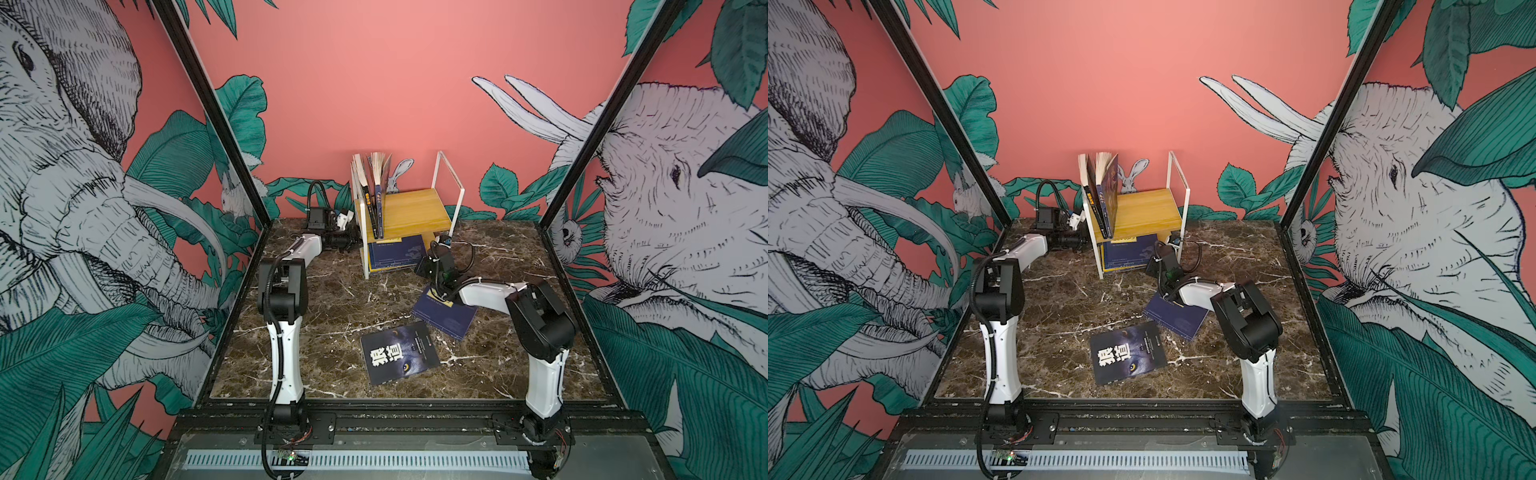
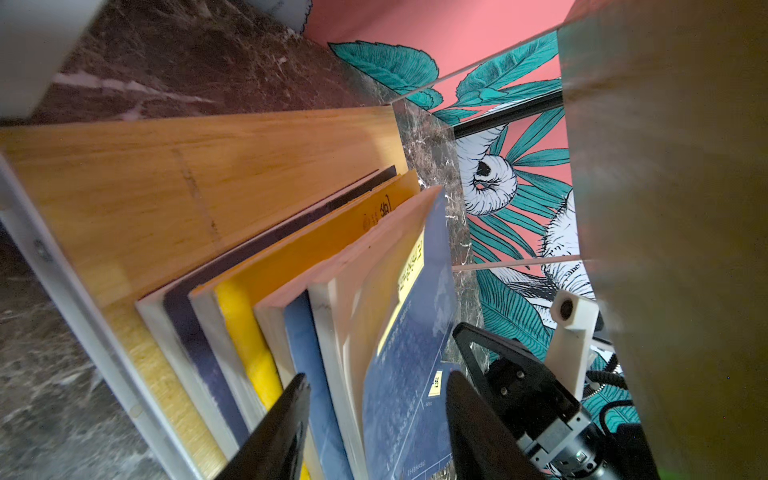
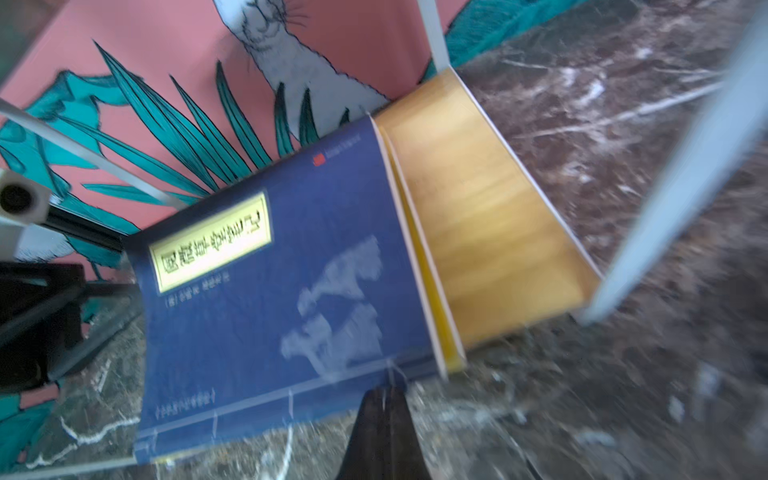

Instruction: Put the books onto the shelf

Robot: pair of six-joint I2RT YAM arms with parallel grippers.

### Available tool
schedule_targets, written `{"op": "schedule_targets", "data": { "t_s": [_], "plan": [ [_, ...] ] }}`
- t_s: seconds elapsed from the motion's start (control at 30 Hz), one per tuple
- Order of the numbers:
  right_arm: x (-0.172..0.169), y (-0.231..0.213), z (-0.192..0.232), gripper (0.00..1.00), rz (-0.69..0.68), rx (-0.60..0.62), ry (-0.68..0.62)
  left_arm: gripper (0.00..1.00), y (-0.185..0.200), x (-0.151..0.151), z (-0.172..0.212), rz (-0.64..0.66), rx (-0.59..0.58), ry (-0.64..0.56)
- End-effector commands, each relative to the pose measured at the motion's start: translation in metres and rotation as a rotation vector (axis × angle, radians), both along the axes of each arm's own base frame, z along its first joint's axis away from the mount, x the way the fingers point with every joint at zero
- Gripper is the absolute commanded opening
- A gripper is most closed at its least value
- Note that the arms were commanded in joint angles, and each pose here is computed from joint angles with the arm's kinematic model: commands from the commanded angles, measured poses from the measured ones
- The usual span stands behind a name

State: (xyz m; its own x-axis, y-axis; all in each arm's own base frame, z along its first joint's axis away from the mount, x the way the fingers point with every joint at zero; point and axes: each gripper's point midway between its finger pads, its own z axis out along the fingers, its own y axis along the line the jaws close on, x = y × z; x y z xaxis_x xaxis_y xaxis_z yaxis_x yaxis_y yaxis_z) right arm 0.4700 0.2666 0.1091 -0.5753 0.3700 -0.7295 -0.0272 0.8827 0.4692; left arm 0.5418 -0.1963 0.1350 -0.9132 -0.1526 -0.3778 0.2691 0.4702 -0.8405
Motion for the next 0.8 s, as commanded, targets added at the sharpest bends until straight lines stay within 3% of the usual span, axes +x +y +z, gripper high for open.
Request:
{"op": "schedule_targets", "data": {
  "t_s": [0.0, 0.2, 0.3, 0.4, 0.53, 0.63, 0.77],
  "plan": [
    [-0.014, -0.012, 0.034, 0.0, -0.008, -0.022, -0.061, 0.55, 0.002, -0.005, 0.02, 0.0, 0.0, -0.04],
    [-0.039, -0.04, 0.061, 0.0, 0.006, -0.114, -0.109, 0.59, 0.024, -0.005, 0.028, 0.053, 0.029, -0.055],
    [-0.045, -0.058, 0.08, 0.11, 0.044, -0.185, -0.148, 0.6, 0.038, -0.01, 0.034, 0.085, 0.06, -0.073],
    [-0.047, -0.076, 0.09, 0.28, 0.105, -0.249, -0.167, 0.64, 0.053, -0.019, 0.039, 0.125, 0.121, -0.116],
    [-0.05, -0.1, 0.099, 0.44, 0.148, -0.308, -0.211, 0.76, 0.07, -0.044, 0.047, 0.162, 0.24, -0.206],
    [-0.061, -0.103, 0.109, 0.51, 0.198, -0.327, -0.259, 0.84, 0.078, -0.075, 0.048, 0.18, 0.299, -0.249],
    [-0.084, -0.094, 0.105, 0.55, 0.28, -0.287, -0.237, 0.87, 0.078, -0.121, 0.051, 0.153, 0.337, -0.299]
  ]
}}
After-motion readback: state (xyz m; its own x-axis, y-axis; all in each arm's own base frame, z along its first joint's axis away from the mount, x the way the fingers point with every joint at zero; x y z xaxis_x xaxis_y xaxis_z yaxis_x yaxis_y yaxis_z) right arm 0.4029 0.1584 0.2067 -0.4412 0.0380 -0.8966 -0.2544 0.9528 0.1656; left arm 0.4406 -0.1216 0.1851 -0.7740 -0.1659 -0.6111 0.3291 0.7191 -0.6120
